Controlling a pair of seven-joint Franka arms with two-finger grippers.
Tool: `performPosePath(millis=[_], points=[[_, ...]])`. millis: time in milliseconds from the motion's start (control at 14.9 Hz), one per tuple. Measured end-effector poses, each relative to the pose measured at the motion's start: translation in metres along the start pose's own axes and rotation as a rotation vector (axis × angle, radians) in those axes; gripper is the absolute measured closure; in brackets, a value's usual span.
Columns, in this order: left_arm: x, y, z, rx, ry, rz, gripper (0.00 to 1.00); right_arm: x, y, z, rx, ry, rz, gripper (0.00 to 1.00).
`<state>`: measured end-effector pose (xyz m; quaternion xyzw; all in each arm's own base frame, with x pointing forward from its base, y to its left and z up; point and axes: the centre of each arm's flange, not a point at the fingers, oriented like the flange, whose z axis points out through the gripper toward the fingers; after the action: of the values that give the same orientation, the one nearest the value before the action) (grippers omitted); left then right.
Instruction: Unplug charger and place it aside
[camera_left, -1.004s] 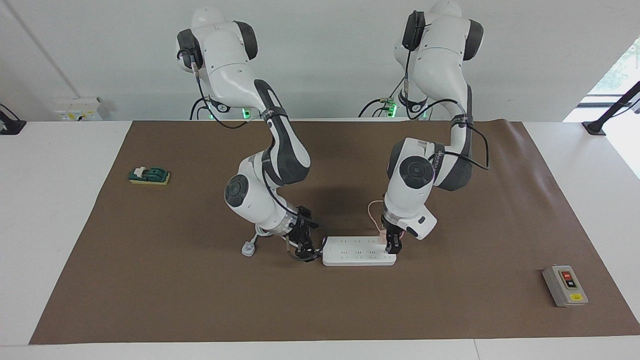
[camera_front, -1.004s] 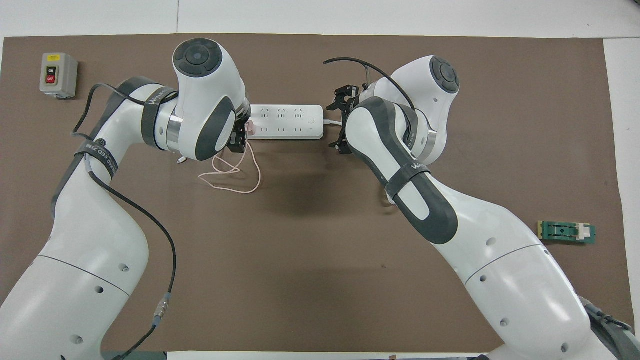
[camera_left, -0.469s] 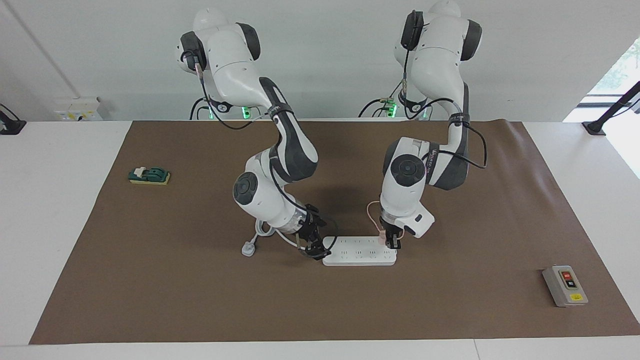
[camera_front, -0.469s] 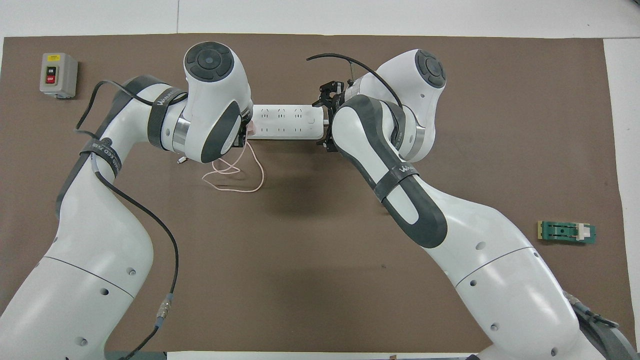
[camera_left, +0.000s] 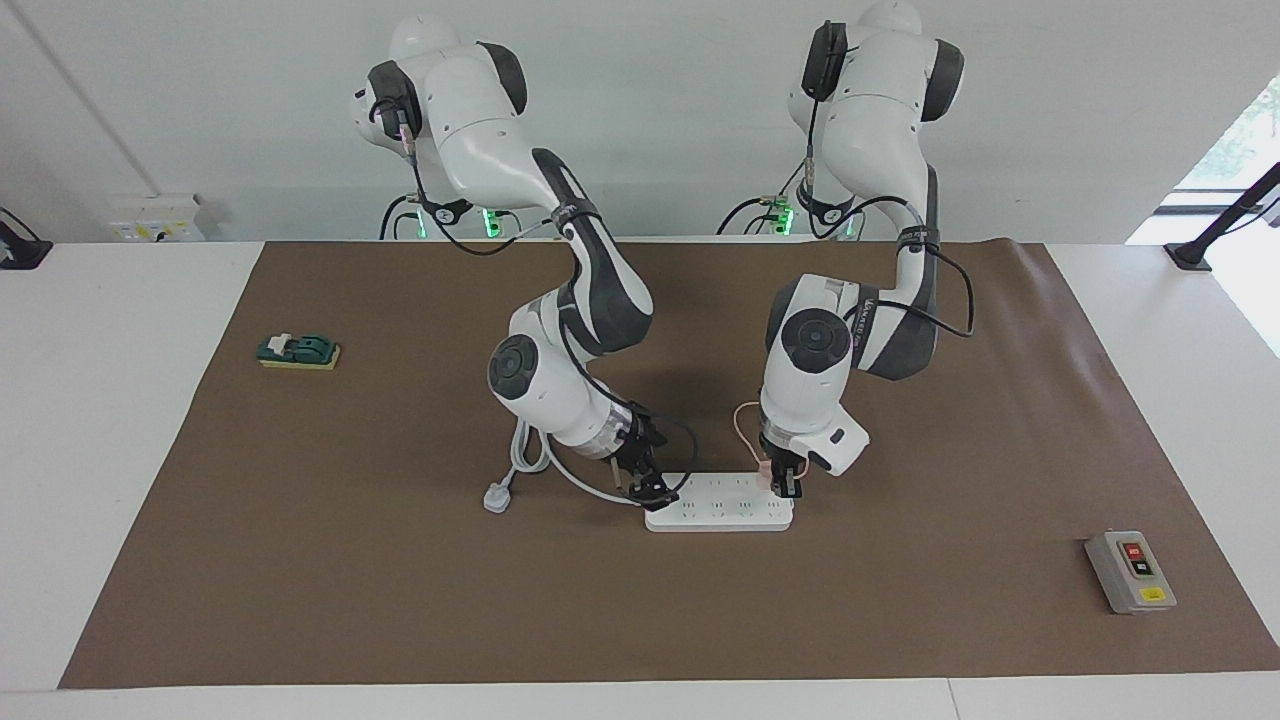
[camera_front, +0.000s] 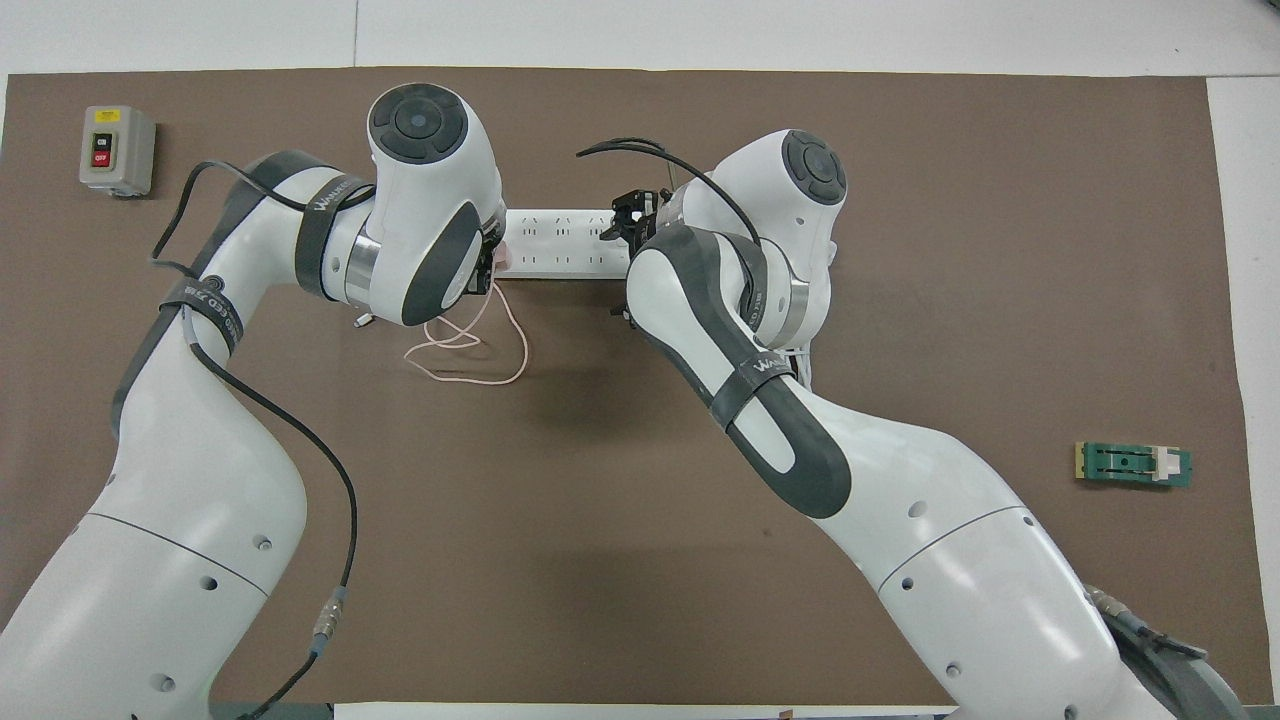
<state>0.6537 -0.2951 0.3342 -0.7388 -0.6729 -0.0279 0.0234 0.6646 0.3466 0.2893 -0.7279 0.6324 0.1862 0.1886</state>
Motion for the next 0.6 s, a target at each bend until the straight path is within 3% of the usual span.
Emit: performPosePath(millis=[268,603], points=[[0.0,0.0,-0.0001,0.0,0.0,0.001,0.69,0.0024,0.0025,0.0034,-0.006,0.044,-0.072,0.0],[0.0,0.0001,0.0,0.0,0.0,0.002,0.69,0.0056,-0.0048,-0.0047,0.052,0.085,-0.128,0.0]])
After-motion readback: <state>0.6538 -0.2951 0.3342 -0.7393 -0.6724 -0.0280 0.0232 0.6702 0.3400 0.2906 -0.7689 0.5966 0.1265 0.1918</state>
